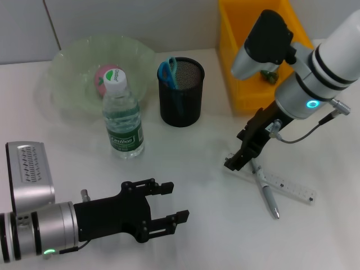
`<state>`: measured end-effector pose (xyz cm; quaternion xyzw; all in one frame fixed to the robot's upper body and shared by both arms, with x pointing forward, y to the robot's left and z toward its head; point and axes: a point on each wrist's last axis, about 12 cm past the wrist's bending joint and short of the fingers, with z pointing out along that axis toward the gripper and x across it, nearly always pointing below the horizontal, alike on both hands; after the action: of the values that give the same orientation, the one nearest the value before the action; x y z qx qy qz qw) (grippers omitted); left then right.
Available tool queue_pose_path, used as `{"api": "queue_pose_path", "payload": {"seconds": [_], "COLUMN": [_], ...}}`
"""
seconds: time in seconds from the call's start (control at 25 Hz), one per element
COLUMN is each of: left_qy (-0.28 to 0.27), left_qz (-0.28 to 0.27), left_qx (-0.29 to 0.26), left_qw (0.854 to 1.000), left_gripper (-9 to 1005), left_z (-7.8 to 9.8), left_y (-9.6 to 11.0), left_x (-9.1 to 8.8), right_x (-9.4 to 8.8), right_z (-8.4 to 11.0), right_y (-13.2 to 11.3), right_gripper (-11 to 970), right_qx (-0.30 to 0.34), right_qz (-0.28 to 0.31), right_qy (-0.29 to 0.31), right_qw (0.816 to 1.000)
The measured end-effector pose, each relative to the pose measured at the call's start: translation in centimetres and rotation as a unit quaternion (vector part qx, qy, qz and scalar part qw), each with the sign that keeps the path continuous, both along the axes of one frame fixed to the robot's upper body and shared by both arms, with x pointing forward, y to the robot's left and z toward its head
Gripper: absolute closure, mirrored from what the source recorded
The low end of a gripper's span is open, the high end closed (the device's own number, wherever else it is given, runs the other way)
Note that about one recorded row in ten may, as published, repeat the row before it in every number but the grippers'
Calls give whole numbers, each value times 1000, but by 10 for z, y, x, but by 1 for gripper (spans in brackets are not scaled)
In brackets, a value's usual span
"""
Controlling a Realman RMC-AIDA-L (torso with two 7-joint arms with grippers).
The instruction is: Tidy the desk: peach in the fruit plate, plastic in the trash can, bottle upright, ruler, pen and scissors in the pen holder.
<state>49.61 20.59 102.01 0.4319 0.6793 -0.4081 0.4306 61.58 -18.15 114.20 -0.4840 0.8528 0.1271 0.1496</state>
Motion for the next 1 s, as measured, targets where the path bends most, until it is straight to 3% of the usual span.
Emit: {"api": "queue_pose_path", "payload": {"seconds": [0.4,1.0], "left_qy": [-2,-3], "left_qz": [0,3], "left_qx": [0,3], "left_qw": [1000,1000], "left_gripper": [319,319], "left_z": [1,1], "left_y": [-1,-1], "left_x": [2,3], "right_x": [4,5], "right_z": [-15,-23], "right_y": [4,6], "right_gripper": [229,257], "right_qx": [-4,-6], "right_qz": [-12,-16], "right_qy": [9,18], "right_qw": [1000,1000]}}
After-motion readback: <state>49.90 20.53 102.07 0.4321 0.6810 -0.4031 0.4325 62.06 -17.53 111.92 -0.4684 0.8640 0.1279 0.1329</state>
